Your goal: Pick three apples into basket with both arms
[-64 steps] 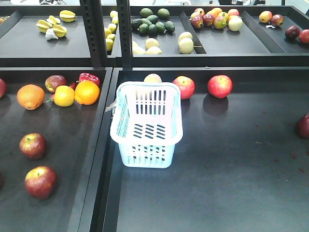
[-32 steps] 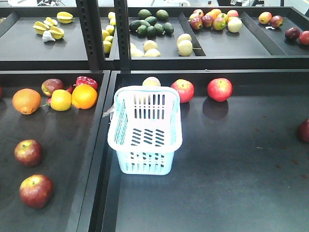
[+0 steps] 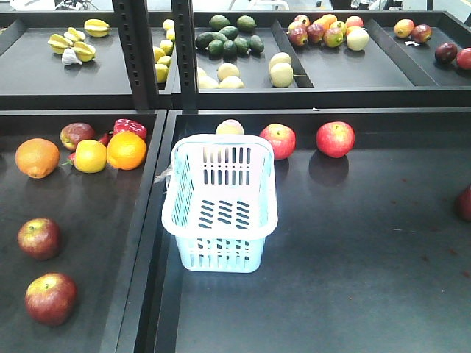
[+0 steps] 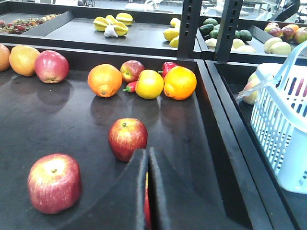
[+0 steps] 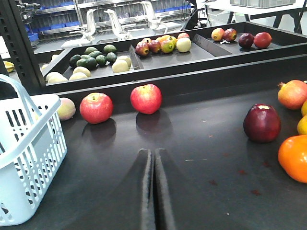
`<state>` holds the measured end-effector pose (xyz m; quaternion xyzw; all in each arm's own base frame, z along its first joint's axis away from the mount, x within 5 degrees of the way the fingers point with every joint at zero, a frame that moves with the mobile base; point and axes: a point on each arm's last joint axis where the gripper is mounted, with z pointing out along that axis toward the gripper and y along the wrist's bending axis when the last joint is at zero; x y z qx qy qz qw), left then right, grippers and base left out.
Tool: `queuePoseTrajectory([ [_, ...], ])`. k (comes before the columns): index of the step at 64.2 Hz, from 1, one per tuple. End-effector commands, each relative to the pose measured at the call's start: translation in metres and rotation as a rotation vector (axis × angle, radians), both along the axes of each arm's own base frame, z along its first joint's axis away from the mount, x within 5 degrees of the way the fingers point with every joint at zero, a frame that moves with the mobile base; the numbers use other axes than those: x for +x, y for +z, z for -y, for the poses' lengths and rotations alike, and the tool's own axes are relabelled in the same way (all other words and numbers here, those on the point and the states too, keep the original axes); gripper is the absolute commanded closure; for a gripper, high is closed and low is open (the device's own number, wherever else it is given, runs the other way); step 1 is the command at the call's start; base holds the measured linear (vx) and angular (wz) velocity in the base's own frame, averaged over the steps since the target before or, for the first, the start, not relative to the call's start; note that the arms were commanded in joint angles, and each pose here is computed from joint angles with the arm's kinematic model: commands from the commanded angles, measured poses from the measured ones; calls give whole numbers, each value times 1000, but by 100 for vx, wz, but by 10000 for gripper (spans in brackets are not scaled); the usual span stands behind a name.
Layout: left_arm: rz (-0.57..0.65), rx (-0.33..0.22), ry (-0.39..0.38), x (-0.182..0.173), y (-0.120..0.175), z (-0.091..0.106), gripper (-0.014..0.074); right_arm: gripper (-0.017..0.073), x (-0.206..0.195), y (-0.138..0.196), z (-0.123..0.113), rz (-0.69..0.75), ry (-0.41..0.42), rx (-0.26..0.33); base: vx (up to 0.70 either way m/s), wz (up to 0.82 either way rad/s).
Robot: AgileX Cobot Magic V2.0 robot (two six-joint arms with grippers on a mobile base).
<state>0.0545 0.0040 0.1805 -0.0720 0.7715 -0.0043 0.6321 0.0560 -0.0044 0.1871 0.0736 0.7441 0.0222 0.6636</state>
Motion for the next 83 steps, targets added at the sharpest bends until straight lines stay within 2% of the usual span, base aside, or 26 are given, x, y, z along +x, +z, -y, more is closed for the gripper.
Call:
queuePoseTrajectory([
  [1,64,-10,8,1,-1,0,600,561,0,2,0,69,4,-19,2,0],
  [83,64,-10,8,1,-1,0,600,561,0,2,0,69,4,-19,1,0],
])
